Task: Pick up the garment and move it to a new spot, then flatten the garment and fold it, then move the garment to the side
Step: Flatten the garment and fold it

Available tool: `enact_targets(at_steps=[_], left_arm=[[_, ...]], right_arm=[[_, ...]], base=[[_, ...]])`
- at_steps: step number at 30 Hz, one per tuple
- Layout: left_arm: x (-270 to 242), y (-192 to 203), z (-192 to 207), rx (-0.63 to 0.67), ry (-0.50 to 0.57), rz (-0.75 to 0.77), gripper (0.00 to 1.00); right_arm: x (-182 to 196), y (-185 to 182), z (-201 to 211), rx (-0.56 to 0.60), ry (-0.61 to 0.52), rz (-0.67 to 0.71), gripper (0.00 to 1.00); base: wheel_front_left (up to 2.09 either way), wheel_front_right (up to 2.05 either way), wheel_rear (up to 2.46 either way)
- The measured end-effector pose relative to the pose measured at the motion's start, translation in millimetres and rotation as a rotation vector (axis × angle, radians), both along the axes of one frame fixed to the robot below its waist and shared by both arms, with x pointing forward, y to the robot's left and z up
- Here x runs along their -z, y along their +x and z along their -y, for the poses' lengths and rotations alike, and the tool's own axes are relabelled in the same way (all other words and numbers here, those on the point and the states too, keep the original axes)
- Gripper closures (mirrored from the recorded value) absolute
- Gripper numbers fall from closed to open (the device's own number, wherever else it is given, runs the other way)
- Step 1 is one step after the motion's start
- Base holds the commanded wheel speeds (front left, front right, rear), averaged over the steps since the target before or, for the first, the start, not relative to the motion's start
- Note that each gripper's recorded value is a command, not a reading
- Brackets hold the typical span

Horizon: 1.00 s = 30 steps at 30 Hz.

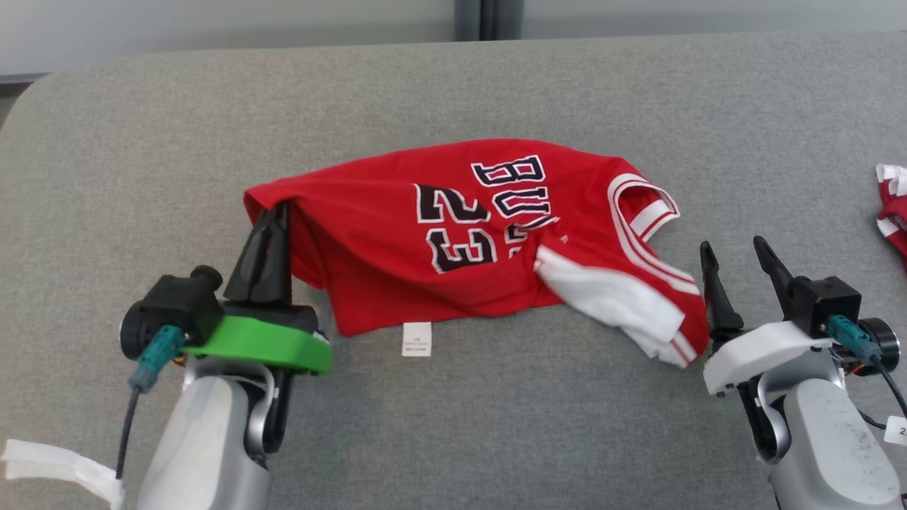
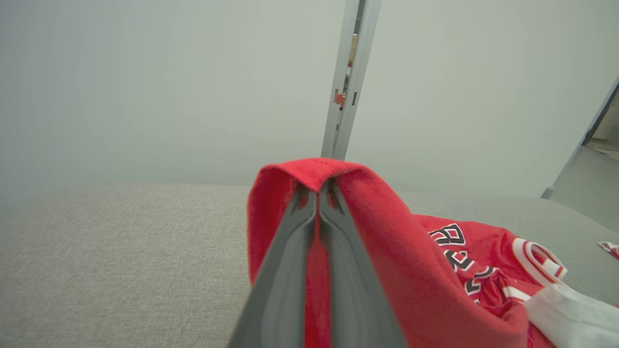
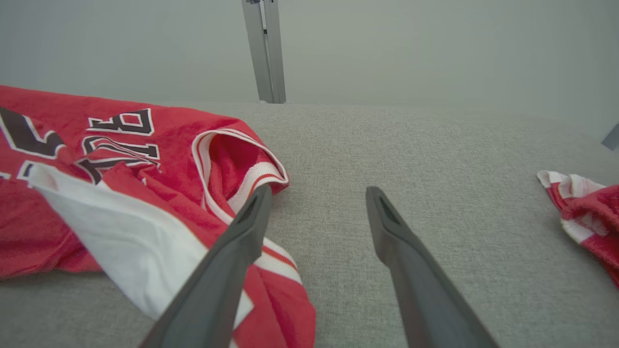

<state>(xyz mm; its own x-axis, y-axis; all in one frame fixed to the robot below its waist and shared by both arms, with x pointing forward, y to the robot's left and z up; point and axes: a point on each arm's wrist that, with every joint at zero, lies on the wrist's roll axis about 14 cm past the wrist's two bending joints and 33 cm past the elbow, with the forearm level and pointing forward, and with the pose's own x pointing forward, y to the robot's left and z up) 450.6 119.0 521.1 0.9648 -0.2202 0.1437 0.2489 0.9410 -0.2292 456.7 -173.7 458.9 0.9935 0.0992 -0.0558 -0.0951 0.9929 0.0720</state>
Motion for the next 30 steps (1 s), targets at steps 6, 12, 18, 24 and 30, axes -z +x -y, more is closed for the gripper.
enact_targets(at_steps=[6,12,18,24,30], left_arm=[[38,30,-20,-0.045,0.062,-0.108,1.00],[74,49,-26,-0.075,0.124,-0.210,0.00],[85,41,-24,-0.093,0.120,-0.244,0.00],[115,2,-9,-0.037,0.095,-0.341,0.00],[135,-21,19,0.047,0.063,-0.412,0.00]], right_arm=[[12,5,0,-0.006,-0.007,-0.026,0.00],[22,3,8,0.008,-0.021,-0.052,0.00],[21,-1,8,0.014,-0.012,-0.053,0.00],[20,-7,6,0.020,0.003,-0.055,0.00],[21,-9,10,0.032,0.003,-0.058,0.00]], base=[[0.00,0.00,0.00],[0.00,0.00,0.00],[0.00,0.00,0.00],[0.00,0.00,0.00],[0.00,0.00,0.00]])
